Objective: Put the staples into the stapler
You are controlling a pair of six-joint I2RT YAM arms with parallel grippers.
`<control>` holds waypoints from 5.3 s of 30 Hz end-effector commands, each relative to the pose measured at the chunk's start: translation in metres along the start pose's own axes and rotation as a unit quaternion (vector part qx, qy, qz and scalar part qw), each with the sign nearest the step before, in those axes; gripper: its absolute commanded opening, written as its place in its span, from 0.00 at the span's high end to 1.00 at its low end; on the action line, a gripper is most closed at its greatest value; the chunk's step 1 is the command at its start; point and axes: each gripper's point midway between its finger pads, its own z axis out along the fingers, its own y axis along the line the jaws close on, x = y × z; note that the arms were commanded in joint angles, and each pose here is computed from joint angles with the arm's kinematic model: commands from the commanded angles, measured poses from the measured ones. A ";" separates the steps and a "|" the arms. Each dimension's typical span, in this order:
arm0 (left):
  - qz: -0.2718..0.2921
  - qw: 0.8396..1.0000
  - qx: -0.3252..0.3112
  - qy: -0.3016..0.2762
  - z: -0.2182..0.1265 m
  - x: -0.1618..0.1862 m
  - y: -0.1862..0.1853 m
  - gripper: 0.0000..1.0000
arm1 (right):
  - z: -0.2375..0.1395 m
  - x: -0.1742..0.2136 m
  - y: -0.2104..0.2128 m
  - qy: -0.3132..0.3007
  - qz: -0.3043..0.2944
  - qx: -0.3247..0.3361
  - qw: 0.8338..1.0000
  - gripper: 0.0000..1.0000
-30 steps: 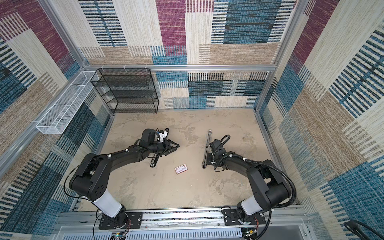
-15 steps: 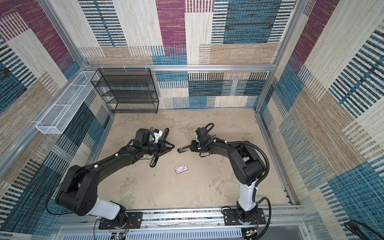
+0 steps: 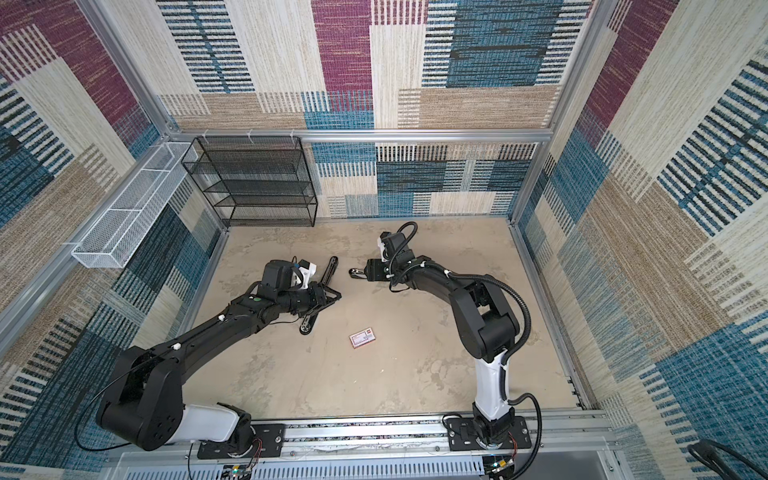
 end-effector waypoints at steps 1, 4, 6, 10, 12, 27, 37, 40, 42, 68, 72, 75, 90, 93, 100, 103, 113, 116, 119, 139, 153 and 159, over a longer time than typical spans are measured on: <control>0.014 1.000 -0.005 -0.003 0.000 -0.002 0.001 0.59 | -0.010 -0.013 -0.015 -0.013 -0.066 0.040 0.997 0.20; 0.010 1.000 0.002 0.000 0.002 -0.003 -0.001 0.59 | 0.001 -0.010 -0.023 0.018 -0.121 0.040 0.992 0.18; 0.010 1.000 0.003 0.000 0.002 -0.002 -0.002 0.59 | 0.008 -0.007 -0.029 0.033 -0.165 0.046 0.985 0.09; 0.015 1.000 -0.002 0.004 0.000 0.001 0.000 0.59 | 0.008 -0.009 -0.035 0.036 -0.230 0.026 0.972 0.09; 0.016 1.000 -0.003 0.005 -0.001 0.002 0.000 0.59 | 0.009 -0.005 -0.037 0.045 -0.258 0.015 0.965 0.10; 0.012 1.000 -0.008 0.003 -0.002 0.002 0.004 0.59 | 0.035 0.021 -0.070 0.111 -0.266 0.006 0.958 0.24; 0.008 1.000 -0.010 0.000 -0.002 -0.001 0.007 0.59 | 0.038 0.034 -0.074 0.121 -0.240 0.006 0.963 0.45; 0.007 1.000 -0.010 -0.001 -0.001 -0.001 0.008 0.59 | 0.040 0.032 -0.075 0.114 -0.223 0.012 0.968 0.56; 0.004 1.000 -0.008 0.000 0.000 -0.001 0.009 0.60 | 0.042 0.031 -0.073 0.109 -0.207 0.006 0.972 0.60; -0.011 1.000 -0.008 0.006 0.010 0.003 0.019 0.60 | 0.064 0.041 -0.006 0.066 0.076 0.045 0.994 0.55; -0.011 1.000 -0.006 0.006 0.009 0.004 0.019 0.60 | 0.062 0.040 0.006 0.068 0.094 0.016 0.993 0.55; -0.009 1.000 -0.009 0.004 0.007 0.003 0.019 0.60 | 0.060 0.042 0.019 0.075 0.108 -0.019 0.991 0.55; -0.007 1.000 -0.012 0.009 0.005 0.007 0.019 0.60 | 0.020 0.076 0.025 0.089 0.108 -0.045 0.989 0.49; -0.008 1.000 -0.012 0.010 0.006 0.008 0.020 0.60 | 0.015 0.085 0.034 0.098 0.107 -0.070 0.987 0.53; -0.010 1.000 -0.011 0.011 0.006 0.009 0.020 0.60 | 0.024 0.096 0.067 0.125 0.077 -0.123 0.982 0.58; -0.010 1.000 -0.011 0.013 0.005 0.012 0.021 0.60 | 0.027 0.093 0.077 0.121 0.061 -0.134 0.982 0.58; 0.022 0.996 -0.055 0.066 -0.002 0.054 0.031 0.58 | -0.010 0.085 0.059 0.076 0.027 -0.081 0.993 0.48; 0.042 0.990 -0.075 0.107 0.002 0.078 0.033 0.58 | -0.028 0.092 0.048 0.060 0.023 -0.061 0.996 0.45; 0.054 0.983 -0.090 0.153 0.011 0.104 0.035 0.57 | -0.042 0.099 0.033 0.047 0.031 -0.043 0.998 0.43; 0.127 0.960 -0.134 0.211 0.080 0.123 0.030 0.57 | -0.074 0.140 -0.027 0.037 0.072 0.016 0.997 0.42; 0.158 0.939 -0.235 0.197 0.040 0.128 0.053 0.51 | -0.075 0.148 -0.020 0.044 0.066 -0.016 0.997 0.42; 0.155 0.937 -0.240 0.202 0.047 0.130 0.059 0.46 | -0.072 0.145 -0.018 0.044 0.066 -0.022 0.997 0.42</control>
